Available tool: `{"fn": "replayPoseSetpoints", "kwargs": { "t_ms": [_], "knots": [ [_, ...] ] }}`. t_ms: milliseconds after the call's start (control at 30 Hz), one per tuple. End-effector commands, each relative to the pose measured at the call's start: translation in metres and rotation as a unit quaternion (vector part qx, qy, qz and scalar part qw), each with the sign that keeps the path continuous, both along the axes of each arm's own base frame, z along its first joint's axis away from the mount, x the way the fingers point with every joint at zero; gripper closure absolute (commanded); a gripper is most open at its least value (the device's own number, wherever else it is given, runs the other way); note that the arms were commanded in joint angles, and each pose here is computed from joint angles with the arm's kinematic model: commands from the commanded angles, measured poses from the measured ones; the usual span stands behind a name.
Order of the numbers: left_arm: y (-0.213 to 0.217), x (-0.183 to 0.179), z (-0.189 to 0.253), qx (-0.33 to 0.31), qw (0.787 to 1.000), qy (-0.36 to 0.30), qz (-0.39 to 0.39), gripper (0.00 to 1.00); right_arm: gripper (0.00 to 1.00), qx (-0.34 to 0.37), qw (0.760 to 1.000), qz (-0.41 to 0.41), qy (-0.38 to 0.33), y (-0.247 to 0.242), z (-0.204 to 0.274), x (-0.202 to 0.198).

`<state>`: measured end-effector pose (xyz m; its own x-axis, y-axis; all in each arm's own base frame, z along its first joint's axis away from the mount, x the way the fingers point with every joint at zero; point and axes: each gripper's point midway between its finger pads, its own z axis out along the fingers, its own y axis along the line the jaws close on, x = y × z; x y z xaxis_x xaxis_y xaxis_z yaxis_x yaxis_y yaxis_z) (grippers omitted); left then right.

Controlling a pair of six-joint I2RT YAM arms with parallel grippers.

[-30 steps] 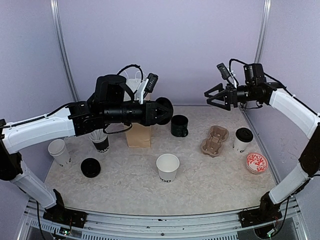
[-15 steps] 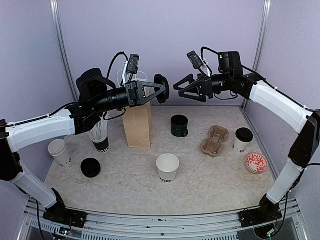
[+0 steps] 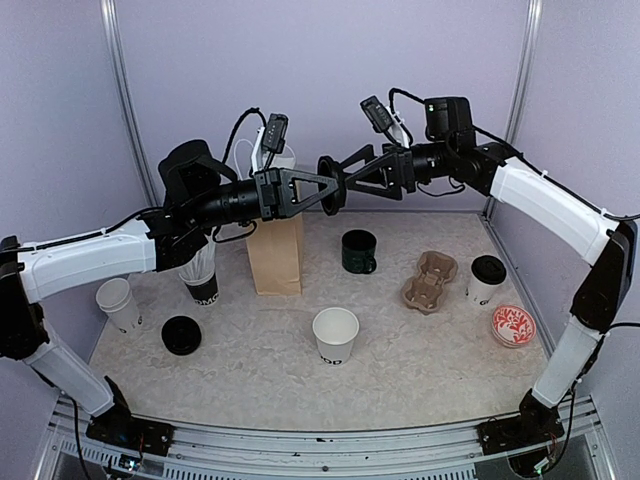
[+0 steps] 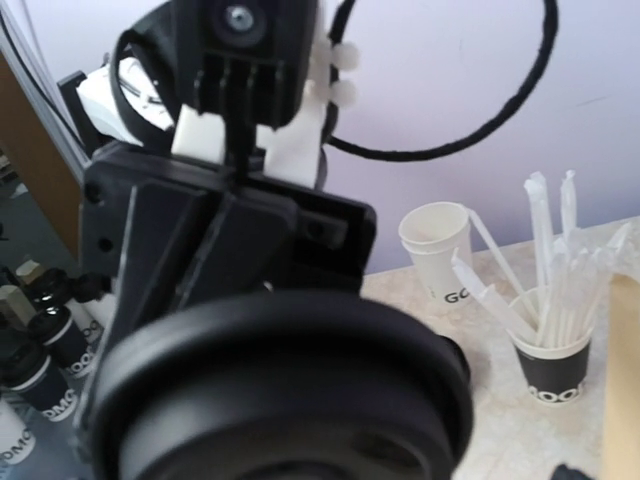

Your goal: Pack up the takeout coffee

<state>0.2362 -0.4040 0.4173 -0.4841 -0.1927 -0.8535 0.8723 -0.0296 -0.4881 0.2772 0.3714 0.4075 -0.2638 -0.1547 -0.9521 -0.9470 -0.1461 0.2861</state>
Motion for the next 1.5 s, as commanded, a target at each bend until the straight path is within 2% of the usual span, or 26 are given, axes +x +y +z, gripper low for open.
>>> {"fn": "replayPoseSetpoints", "kwargs": {
  "t_ms": [0, 200, 567, 733, 900, 1033, 1100, 1300, 1467],
  "knots": [
    [-0.002, -0.005, 0.005, -0.010, 1.000, -0.014, -0.013, 0.96, 0.01, 0.007, 1.000, 0.028, 0.009, 0.009, 0.003, -0.009],
    [-0.001, -0.006, 0.007, -0.011, 1.000, -0.018, -0.009, 0.96, 0.04, 0.001, 0.999, 0.040, 0.016, 0.014, -0.003, -0.015],
    [-0.003, -0.004, 0.001, -0.003, 1.000, -0.015, -0.004, 0.94, 0.26, 0.005, 0.998, 0.055, 0.024, 0.013, -0.005, -0.020],
    [-0.001, 0.000, -0.005, 0.012, 1.000, -0.014, 0.015, 0.83, 0.31, 0.000, 0.999, 0.046, 0.020, 0.014, -0.009, -0.018],
    [0.005, 0.007, -0.015, 0.057, 0.996, -0.016, 0.067, 0.58, 0.33, -0.026, 1.000, 0.008, -0.004, 0.012, -0.023, -0.007],
    [0.026, 0.010, -0.028, 0.122, 0.982, -0.034, 0.138, 0.46, 0.32, -0.085, 0.994, -0.040, -0.062, 0.002, -0.054, 0.005],
    [0.042, 0.016, -0.034, 0.147, 0.971, -0.041, 0.183, 0.31, 0.32, -0.121, 0.987, -0.051, -0.093, -0.003, -0.075, 0.009],
    [0.079, 0.032, -0.036, 0.205, 0.937, -0.074, 0.275, 0.24, 0.33, -0.207, 0.969, -0.039, -0.127, -0.018, -0.121, 0.006],
    [0.089, 0.042, -0.036, 0.209, 0.927, -0.080, 0.301, 0.22, 0.31, -0.273, 0.948, -0.002, -0.165, -0.023, -0.146, -0.011]
  ]
}}
